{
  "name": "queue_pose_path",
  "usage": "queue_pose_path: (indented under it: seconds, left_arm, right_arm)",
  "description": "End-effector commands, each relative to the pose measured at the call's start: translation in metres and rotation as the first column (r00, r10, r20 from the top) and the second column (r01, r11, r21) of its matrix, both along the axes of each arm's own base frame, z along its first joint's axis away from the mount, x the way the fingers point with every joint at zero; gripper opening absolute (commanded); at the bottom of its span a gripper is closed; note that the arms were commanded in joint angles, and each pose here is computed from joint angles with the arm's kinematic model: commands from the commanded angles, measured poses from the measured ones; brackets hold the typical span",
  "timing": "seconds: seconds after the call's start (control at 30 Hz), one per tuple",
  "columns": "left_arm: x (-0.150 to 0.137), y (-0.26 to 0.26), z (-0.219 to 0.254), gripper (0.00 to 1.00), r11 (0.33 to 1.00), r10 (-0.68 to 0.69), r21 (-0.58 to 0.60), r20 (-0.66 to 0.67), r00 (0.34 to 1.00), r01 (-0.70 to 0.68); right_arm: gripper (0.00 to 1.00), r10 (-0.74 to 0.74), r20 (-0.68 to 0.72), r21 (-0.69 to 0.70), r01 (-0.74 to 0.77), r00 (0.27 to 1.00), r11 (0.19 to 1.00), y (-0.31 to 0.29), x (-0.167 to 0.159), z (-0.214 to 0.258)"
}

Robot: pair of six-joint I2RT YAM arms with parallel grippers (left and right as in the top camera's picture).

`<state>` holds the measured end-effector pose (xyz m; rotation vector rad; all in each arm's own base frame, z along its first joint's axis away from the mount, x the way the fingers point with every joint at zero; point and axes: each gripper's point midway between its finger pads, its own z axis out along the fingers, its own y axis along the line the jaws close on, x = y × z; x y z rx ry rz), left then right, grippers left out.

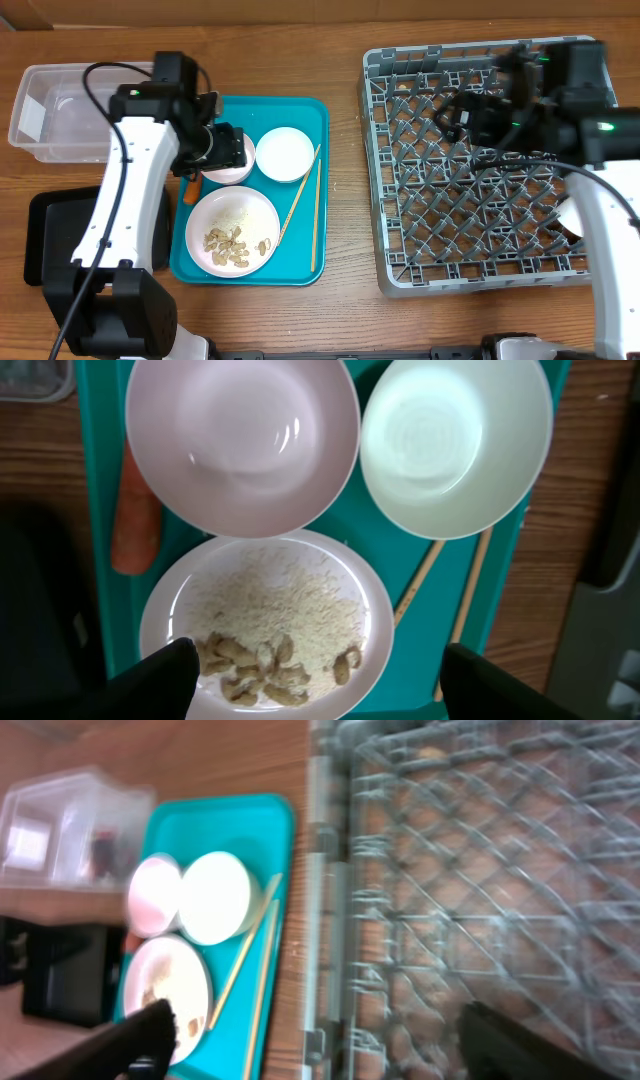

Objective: Sort waste into correct bins and load items into the dishwasher
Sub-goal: 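Grasp the white bowl on the teal tray with the right gripper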

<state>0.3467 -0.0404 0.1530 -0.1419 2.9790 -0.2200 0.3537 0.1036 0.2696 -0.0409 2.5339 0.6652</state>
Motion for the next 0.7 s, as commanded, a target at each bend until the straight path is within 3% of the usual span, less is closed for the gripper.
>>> queue_pose_path:
  seconds: [0.0,0.27,0.47,0.6,0.67]
  left_arm:
    - [-0.002,0.030,0.012,0.80,0.978,0.121,0.166,0.032,0.992,-0.125]
    - [-0.012,0.082,0.010,0.81,0.944,0.288,0.169,0.002,0.958,-0.284]
    - [-0.012,0.083,0.010,0.82,0.938,0.313,0.155,0.003,0.950,-0.309]
    - [-0.012,0.083,0.010,0.82,0.938,0.313,0.154,0.003,0.950,-0.309]
    - [-0.012,0.083,0.010,0.82,0.938,0.315,0.154,0.003,0.949,-0.312]
  right_arm:
    - [0.82,0.086,-0.022,-0.030,-0.087,0.996,0.996,0.049,0.013,-0.023]
    - [0.81,0.165,-0.061,-0.169,-0.173,0.984,0.970,0.152,0.042,-0.120]
    - [0.55,0.105,-0.105,-0.220,-0.126,0.989,0.967,0.179,0.050,-0.175]
    - [0.52,0.098,-0.148,-0.219,-0.129,0.984,0.967,0.193,0.046,-0.204]
    - [0.46,0.105,-0.161,-0.223,-0.140,0.981,0.965,0.198,0.044,-0.217]
